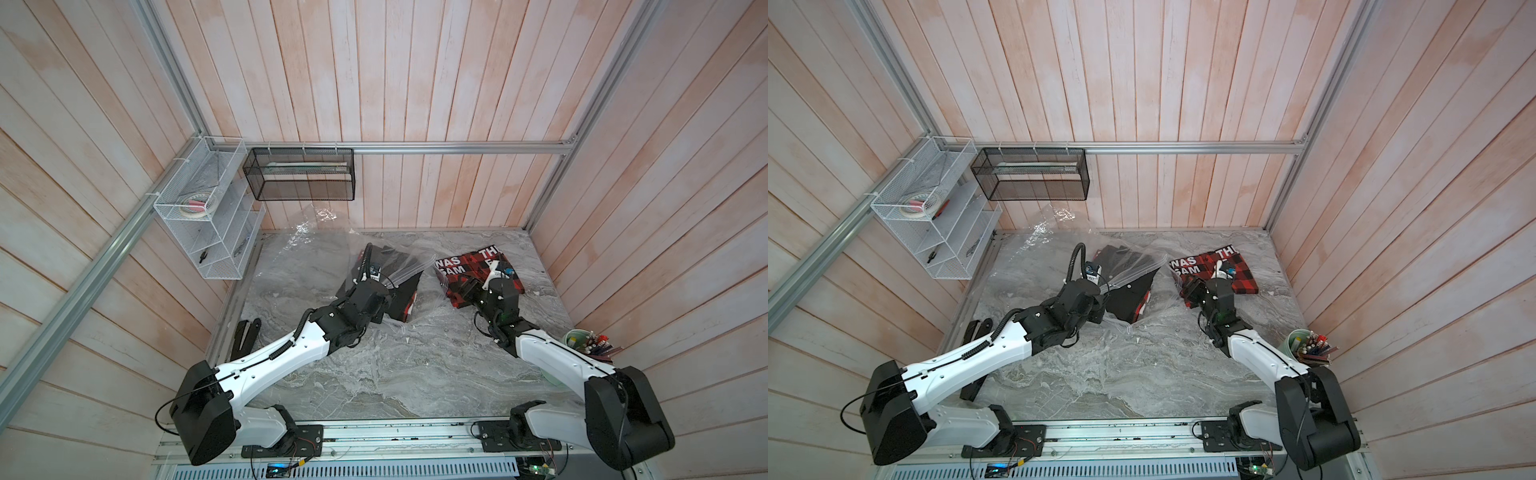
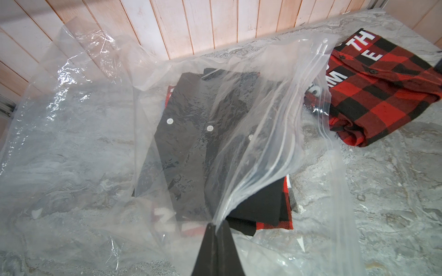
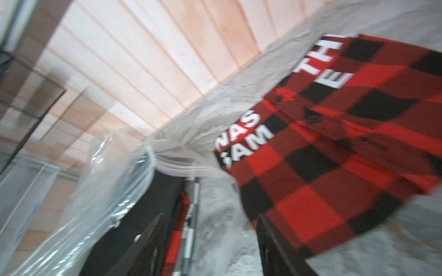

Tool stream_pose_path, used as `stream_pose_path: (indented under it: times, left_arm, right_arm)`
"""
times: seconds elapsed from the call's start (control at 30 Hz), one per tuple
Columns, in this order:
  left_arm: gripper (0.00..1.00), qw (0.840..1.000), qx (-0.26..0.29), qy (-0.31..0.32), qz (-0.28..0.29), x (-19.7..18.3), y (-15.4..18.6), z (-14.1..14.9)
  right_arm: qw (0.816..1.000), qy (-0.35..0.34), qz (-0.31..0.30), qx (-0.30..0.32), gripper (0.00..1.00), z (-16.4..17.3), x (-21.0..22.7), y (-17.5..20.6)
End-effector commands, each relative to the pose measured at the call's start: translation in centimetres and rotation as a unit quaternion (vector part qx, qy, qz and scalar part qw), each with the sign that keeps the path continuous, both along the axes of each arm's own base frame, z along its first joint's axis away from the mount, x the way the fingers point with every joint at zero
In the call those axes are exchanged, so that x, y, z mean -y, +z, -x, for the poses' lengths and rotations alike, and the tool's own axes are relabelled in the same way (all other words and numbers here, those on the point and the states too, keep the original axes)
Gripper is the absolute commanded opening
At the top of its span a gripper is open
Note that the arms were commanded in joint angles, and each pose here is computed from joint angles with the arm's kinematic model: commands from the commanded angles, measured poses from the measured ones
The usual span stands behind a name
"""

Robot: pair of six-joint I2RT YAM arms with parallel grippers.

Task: Take the shirt out of the vacuum bag
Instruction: Place the shirt at the center of the board, then take out the shirt from the vacuum bag.

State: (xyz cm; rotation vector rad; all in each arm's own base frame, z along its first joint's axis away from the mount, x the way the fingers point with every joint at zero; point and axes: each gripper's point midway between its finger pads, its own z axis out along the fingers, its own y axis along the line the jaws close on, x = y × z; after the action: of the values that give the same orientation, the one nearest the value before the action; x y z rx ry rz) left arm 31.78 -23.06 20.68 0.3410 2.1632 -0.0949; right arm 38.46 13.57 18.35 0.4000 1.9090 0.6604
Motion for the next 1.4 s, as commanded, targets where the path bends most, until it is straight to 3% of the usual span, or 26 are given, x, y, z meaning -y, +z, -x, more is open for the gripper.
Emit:
stream_pose_path:
  times: [0.0, 0.2, 0.6, 0.9, 1.37]
  left_arm:
    - [0.0, 0.999, 0.008, 0.015, 0.032, -0.3, 0.8, 0.2]
    - [0.0, 0.999, 0.012, 0.01, 0.04, 0.0, 0.7, 0.9]
    - [0.0, 0.999, 0.009, 0.007, 0.037, 0.7, -0.4, 1.2]
    - [0.0, 0.999, 0.007, 0.009, 0.03, 0.5, -0.9, 1.2]
    - [0.0, 1.0, 0.006, 0.011, 0.021, 0.4, -1.2, 1.2]
  right_arm:
    - [0.998, 0.063, 0.003, -0.002, 0.63, -0.1, -4.7, 0.0]
    - [0.988, 0.142, -0.037, -0.039, 0.63, -1.2, -10.7, -2.8]
    - [0.977, 0.173, -0.073, -0.099, 0.62, -3.0, -13.8, -8.8]
    - [0.973, 0.184, -0.096, -0.103, 0.58, -4.0, -15.0, -9.8]
    - [0.973, 0.195, -0.103, -0.071, 0.56, -4.0, -15.1, -6.3]
